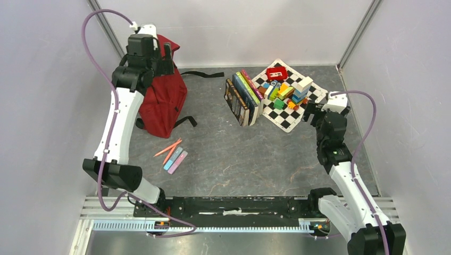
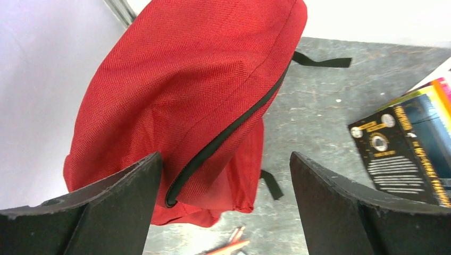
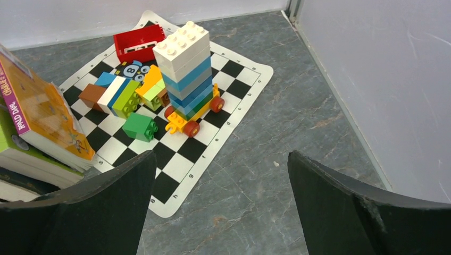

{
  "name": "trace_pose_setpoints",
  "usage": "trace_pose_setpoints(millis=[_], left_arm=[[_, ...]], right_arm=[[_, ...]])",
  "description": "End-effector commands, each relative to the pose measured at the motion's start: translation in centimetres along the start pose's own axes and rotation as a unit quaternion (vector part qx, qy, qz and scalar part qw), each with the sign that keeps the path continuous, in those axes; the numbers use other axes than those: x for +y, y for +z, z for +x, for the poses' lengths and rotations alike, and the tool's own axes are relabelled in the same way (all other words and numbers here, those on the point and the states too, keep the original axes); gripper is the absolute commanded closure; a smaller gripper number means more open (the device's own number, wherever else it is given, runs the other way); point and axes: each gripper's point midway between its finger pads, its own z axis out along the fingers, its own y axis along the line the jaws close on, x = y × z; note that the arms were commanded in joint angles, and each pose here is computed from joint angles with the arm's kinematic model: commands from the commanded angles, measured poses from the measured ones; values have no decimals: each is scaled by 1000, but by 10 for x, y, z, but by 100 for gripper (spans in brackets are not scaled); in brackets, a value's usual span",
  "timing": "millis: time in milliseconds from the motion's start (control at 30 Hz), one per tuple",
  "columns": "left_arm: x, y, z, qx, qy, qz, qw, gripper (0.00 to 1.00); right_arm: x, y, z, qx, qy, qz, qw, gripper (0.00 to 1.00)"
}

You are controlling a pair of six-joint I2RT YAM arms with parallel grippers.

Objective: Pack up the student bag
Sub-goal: Pick up the student bag at the center of the board.

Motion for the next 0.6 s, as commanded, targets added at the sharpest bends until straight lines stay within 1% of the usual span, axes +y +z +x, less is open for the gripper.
trace_pose_setpoints(millis=[0,100,167,233,300,333,367,433,467,567], left_arm=[[16,8,-15,-20,98,-64,993,7],[19,19,-12,-8,121,-82,989,14],[18,24,-12,-6,132,-83,988,24],[17,26,-15,-8,139,-85,987,41],[20,24,-24,-19,143,-98,985,61],[22,22,-30,-31,142,-105,984,73],[25,19,-39,-45,138,-114,983,82],[27,13,-55,-76,131,-121,981,94],[26,9,-64,-91,127,-119,981,98],[16,1,-88,-126,128,-89,980,98]], right_arm=[[11,1,-3,1,7,-29,1000,2],[14,0,-2,3,8,-37,999,2],[14,-1,-1,5,9,-39,999,2],[14,-2,1,6,9,-39,999,2],[14,-3,1,6,9,-39,999,2],[14,-3,0,6,10,-39,999,2],[14,-3,-1,5,11,-39,999,2],[14,-3,-2,4,11,-40,999,2],[15,-3,-3,4,11,-41,999,2],[16,-3,-7,2,10,-44,999,2]])
